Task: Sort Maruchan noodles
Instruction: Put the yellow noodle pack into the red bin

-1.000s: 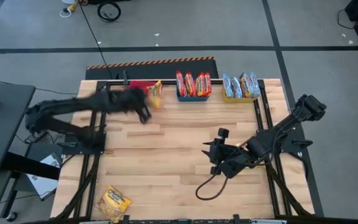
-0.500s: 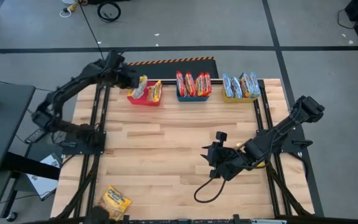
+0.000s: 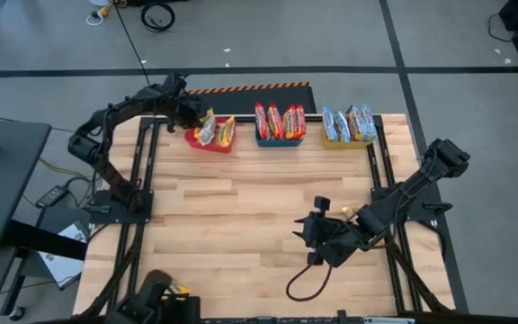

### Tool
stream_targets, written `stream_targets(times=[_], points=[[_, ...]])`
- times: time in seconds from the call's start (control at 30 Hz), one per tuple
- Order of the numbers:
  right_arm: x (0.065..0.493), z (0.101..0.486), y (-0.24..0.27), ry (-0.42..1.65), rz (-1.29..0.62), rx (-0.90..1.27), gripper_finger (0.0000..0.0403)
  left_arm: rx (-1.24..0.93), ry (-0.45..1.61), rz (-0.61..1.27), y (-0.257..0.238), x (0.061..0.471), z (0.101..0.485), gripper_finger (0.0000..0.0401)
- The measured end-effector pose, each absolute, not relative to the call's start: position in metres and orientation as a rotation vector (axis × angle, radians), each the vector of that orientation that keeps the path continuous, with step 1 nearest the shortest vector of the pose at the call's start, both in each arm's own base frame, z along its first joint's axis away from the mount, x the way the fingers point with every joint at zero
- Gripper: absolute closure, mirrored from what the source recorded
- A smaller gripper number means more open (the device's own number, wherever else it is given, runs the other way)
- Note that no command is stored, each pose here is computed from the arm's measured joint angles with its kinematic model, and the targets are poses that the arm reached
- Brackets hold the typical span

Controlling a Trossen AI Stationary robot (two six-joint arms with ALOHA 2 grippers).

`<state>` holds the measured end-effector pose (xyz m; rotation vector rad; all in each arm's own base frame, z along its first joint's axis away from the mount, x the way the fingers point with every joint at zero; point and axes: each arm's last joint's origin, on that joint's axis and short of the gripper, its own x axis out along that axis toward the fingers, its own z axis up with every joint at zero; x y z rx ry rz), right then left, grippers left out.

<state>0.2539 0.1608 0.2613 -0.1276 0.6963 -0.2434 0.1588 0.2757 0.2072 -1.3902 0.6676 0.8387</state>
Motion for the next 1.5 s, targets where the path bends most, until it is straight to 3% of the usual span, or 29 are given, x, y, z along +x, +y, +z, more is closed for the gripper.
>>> stream_targets(times=[0.33,0.7,0.93,1.2,1.5], points=[[0.255,0.261,0.160,0.696,-0.249,-0.135,0.0261,-1.353,0.630,0.826,0.277,0.179,0.203,0.0380],[0.255,0.261,0.159,0.695,-0.251,-0.139,0.0261,-1.209,0.632,0.776,0.278,0.180,0.208,0.0260],[0.256,0.261,0.157,0.702,-0.260,-0.141,0.0261,-1.000,0.650,0.742,0.258,0.171,0.257,0.0209],[0.264,0.261,0.142,0.718,-0.289,-0.192,0.0261,-0.579,0.777,0.757,0.169,0.166,0.319,0.0207],[0.277,0.262,0.118,0.734,-0.343,-0.224,0.0259,-0.305,0.862,0.438,0.025,0.186,0.340,0.0207]])
